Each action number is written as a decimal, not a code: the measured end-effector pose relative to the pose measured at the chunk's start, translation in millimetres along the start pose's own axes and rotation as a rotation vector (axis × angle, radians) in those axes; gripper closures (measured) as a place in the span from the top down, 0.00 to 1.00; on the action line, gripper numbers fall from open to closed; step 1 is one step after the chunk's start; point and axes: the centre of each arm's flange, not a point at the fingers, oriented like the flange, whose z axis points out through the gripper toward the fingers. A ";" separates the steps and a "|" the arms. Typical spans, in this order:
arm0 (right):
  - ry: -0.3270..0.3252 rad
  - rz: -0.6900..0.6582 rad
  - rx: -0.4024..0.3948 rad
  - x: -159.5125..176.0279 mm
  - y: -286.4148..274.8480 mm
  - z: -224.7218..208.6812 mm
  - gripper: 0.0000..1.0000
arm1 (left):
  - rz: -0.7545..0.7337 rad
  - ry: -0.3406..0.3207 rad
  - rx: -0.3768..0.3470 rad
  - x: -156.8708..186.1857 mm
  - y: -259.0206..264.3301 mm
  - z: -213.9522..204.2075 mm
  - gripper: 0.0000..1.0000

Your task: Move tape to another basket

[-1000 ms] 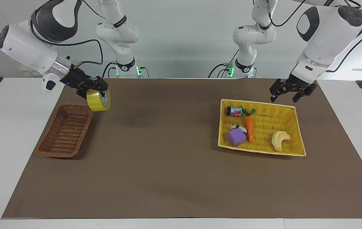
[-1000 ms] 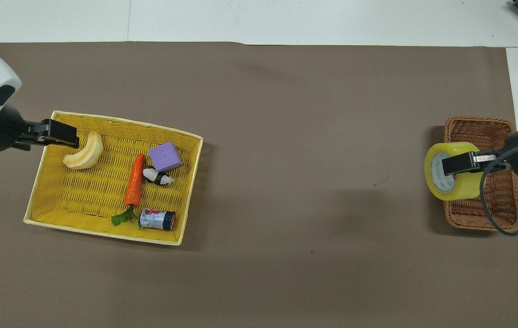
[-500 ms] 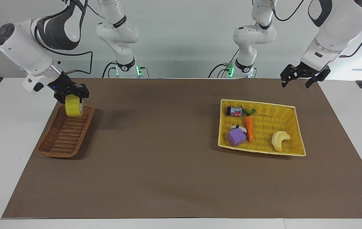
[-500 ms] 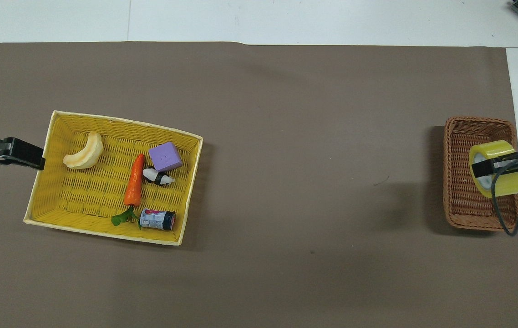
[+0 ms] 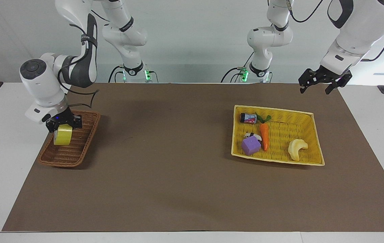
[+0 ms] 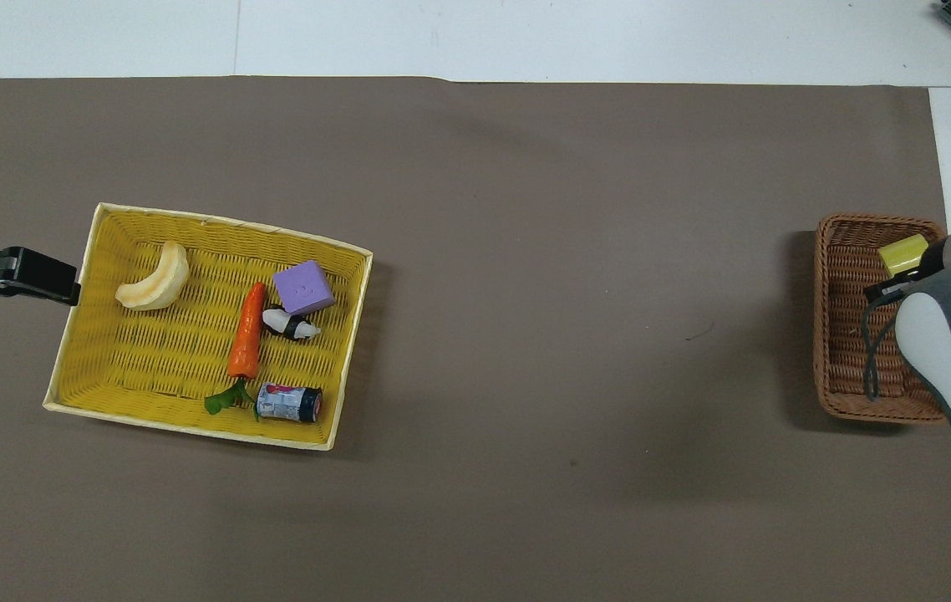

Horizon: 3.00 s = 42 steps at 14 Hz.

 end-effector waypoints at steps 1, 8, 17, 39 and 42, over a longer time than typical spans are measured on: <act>-0.011 -0.027 -0.029 0.2 1.1 7.3 0.00 | -0.001 0.006 0.000 -0.3 -0.8 -2.0 1.00; -0.079 -0.144 -0.084 -1.2 -14.7 48.4 0.06 | -0.004 0.024 0.002 -4.2 -1.5 -11.1 1.00; -0.104 -0.157 -0.064 -8.5 -24.5 65.3 0.82 | -0.004 0.024 0.002 -4.2 -1.5 -11.1 1.00; 0.097 0.469 0.126 16.9 -193.8 -219.4 1.00 | -0.004 0.024 0.003 -4.4 -1.5 -11.4 1.00; 0.108 0.503 0.126 6.2 -171.2 -271.7 1.00 | -0.004 0.024 0.003 -4.4 -1.5 -11.4 1.00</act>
